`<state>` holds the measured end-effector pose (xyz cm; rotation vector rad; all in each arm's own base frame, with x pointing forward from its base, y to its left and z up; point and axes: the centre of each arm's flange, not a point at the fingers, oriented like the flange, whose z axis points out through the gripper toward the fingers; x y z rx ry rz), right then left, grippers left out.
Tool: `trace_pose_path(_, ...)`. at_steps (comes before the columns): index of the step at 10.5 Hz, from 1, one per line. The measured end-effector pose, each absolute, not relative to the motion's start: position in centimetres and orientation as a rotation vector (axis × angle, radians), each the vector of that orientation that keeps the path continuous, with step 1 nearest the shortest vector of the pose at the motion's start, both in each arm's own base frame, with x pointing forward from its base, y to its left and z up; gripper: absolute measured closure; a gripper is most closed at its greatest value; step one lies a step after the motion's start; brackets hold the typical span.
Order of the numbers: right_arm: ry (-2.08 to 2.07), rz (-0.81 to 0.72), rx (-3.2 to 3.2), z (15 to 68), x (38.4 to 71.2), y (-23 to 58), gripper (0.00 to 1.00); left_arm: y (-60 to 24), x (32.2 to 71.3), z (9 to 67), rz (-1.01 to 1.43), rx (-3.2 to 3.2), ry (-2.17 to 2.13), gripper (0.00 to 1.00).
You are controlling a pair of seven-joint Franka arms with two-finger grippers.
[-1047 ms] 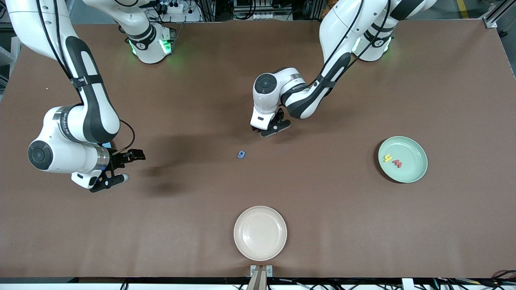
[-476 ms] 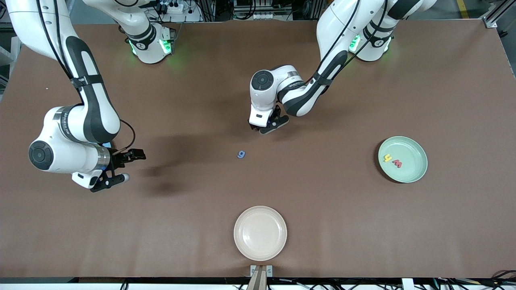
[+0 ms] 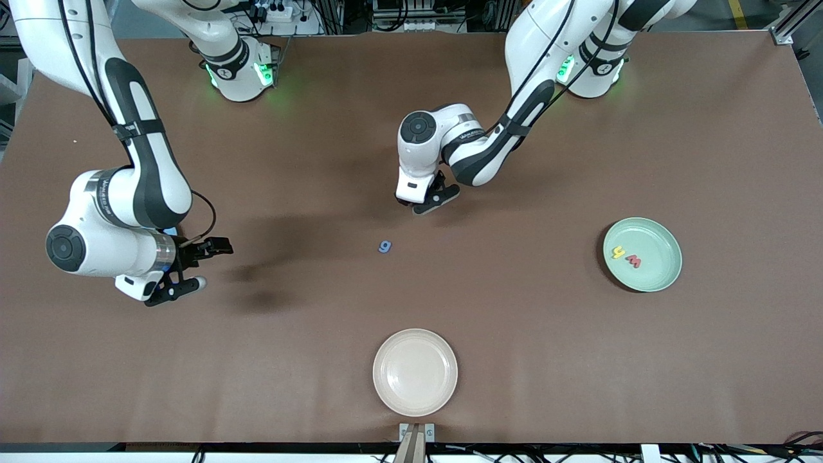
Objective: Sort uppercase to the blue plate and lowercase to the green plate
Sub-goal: 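Lower the left gripper and grasp the blue m, then carry the blue m to the green plate while the right gripper reaches letters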
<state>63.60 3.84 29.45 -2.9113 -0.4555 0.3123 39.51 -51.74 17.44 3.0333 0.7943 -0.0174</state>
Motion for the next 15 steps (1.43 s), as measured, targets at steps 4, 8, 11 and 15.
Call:
trace_pose_path(4, -0.463, 0.309, -2.910, 29.6, 63.7, 4.0, 0.00, -47.8, 46.1, 24.0, 0.110, 3.029, 0.790, 0.60)
trace_pose_path(8, -0.608, 0.295, -2.874, 29.9, 63.7, 4.4, 0.00, -39.0, 53.4, 35.1, 0.209, 3.150, 0.545, 0.60)
trace_pose_path(11, -0.516, 0.392, -2.879, 32.4, 63.3, 8.0, 0.00, -32.5, 57.5, 39.7, 0.151, 3.177, 0.381, 0.60)
trace_pose_path(15, -0.315, 0.434, -2.923, 37.0, 61.1, 17.4, 0.00, -19.7, 61.6, 43.6, -0.033, 3.254, 0.093, 0.60)
